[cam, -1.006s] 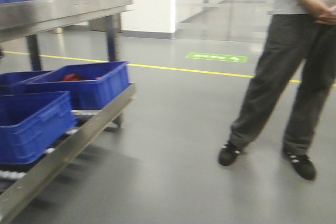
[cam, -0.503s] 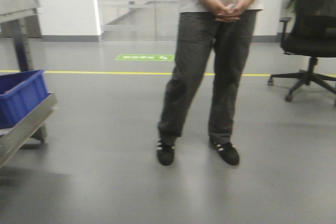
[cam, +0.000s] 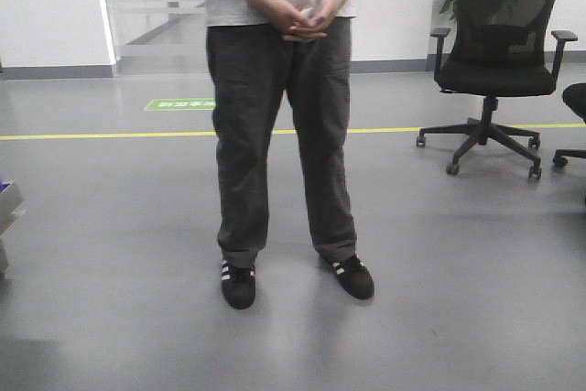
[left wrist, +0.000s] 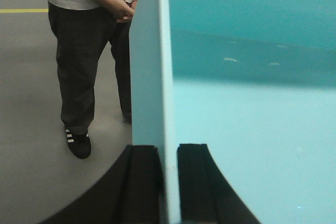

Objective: Fetch blue bin and place on conveyor start
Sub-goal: 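Carry the bin in both grippers while driving to the grey conveyor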

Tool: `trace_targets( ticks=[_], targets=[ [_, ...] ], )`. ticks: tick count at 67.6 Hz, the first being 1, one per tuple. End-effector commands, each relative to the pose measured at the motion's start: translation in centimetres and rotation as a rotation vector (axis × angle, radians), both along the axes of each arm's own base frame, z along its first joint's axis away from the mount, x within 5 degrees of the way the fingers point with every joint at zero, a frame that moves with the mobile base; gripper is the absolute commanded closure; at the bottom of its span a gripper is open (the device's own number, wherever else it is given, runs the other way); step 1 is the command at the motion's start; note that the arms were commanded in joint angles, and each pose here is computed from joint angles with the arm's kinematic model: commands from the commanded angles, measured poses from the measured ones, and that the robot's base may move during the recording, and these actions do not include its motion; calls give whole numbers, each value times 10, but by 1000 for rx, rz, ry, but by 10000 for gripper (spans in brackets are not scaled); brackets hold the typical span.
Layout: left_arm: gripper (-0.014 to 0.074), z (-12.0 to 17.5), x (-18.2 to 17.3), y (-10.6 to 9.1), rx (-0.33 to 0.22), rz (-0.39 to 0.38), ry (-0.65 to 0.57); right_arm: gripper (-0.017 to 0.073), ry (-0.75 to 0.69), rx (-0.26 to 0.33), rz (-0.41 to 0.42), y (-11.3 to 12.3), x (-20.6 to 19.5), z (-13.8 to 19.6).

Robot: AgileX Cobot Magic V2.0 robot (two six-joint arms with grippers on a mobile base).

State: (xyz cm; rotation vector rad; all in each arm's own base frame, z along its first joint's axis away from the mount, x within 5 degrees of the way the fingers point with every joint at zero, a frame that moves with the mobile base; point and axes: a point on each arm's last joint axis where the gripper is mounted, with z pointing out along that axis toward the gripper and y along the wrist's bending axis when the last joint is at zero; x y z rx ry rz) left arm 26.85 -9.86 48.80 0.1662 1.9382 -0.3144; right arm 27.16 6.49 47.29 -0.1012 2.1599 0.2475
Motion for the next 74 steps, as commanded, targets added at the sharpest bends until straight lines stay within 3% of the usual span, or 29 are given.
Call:
trace_targets(
  ticks=[1,74],
  targets=[
    [705,16,-6,-1,-70,-14,-94,711,-43,-23,10,-2,-2,6],
    [705,16,-6,-1,-70,-14,-94,711,-47,-22,10,-2,-2,7]
  ],
)
